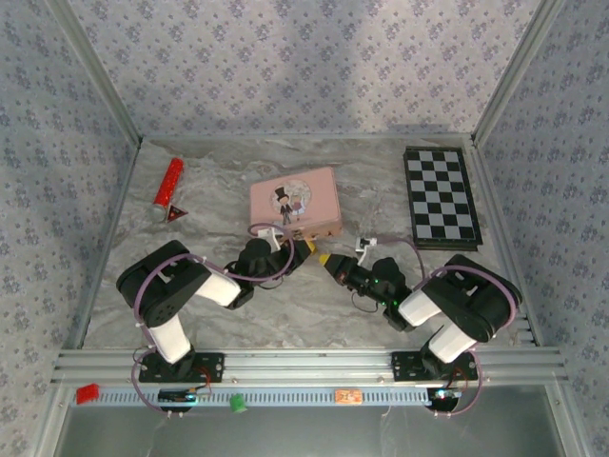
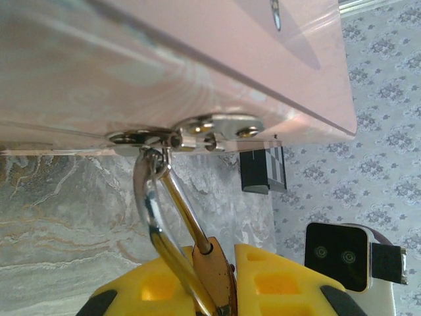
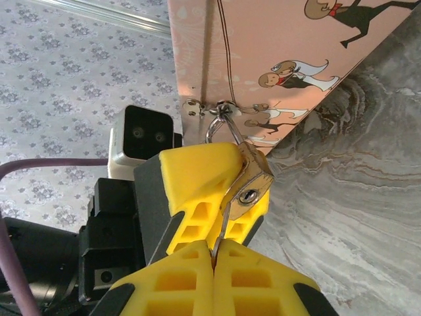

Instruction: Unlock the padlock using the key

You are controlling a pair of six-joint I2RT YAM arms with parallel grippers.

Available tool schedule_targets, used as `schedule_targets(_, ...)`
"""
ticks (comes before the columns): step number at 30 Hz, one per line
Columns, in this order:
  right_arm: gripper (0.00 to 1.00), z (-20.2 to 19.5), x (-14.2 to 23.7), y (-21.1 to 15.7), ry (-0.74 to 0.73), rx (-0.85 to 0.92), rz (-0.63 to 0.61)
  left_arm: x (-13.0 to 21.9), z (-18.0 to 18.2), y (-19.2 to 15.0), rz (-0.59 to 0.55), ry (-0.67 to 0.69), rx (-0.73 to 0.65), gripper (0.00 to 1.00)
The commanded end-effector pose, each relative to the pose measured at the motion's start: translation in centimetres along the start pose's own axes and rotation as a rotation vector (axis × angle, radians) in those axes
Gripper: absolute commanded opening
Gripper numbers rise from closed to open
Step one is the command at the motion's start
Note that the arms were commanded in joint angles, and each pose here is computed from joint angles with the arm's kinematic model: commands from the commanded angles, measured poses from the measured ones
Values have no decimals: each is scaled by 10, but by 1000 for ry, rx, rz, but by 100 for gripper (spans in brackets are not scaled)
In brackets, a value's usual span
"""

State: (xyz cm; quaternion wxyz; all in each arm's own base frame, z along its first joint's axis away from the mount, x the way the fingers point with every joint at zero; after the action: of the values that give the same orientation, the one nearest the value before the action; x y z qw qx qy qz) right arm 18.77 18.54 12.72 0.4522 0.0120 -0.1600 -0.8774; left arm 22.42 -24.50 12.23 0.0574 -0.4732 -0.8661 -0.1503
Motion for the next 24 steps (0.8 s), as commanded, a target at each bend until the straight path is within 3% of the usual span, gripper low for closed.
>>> schedule_targets(1,0,13,-1,7,68,0,-9,1,9,-6,85,1,199,7)
schedule_targets(24,0,17,-10,18,88,-36,-17,0,1,1,53,-68,235,6)
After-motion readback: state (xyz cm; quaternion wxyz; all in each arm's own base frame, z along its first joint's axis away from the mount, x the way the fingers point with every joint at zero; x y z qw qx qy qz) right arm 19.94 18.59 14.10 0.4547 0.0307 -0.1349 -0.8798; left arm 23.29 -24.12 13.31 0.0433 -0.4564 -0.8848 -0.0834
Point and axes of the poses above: each hand's point on the last joint's axis, 136 mm out from that joint toward the fingers, its own x axis back along the fingers, its own z axis along the line the jaws close on, y = z × x, the point moved 10 cm from there along x, back along the fingers, and after that the axes turned 1 degree about x, right-handed, at the moved point
